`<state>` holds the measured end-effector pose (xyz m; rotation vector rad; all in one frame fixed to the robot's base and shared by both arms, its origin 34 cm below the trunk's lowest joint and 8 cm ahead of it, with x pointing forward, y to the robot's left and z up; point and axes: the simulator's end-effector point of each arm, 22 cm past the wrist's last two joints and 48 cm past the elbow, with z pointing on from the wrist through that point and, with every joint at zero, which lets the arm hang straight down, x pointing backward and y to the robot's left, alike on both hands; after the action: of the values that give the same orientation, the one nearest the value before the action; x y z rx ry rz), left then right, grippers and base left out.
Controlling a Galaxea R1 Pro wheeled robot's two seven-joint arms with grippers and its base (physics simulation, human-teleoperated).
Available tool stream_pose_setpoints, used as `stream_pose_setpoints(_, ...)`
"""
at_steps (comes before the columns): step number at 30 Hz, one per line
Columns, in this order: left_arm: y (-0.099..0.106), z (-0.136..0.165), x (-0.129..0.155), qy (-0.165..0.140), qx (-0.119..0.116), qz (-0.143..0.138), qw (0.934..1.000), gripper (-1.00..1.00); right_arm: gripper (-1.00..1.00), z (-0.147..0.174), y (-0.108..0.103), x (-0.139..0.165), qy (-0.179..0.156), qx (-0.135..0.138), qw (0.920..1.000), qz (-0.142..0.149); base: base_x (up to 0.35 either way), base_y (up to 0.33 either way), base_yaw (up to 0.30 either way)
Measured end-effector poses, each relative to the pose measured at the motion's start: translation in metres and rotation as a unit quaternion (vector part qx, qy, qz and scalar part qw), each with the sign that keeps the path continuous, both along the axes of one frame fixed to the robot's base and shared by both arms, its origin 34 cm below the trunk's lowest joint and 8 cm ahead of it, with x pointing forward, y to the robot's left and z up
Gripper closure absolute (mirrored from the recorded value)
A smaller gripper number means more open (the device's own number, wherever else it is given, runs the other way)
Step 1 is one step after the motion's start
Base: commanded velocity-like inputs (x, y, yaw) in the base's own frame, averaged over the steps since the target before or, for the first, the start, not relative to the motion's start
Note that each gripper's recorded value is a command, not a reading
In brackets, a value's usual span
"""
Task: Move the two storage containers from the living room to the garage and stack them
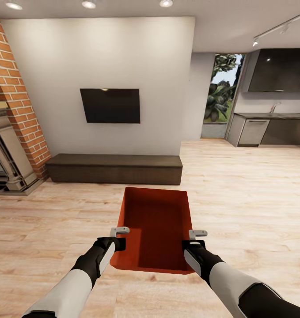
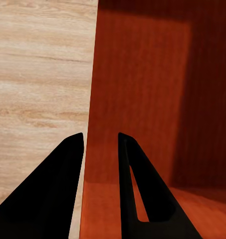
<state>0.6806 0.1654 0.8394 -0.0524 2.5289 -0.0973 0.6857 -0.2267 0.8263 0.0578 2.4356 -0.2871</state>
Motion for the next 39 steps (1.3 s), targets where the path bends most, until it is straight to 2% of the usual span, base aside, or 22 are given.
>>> stream_pose_setpoints(39, 0.000, 0.036, 0.010, -0.033, -0.002, 0.001, 0.9994, 1.00, 1.00, 0.038, 0.000, 0.011, -0.033, -0.001, 0.9994, 0.001, 0.000, 0.000, 0.000)
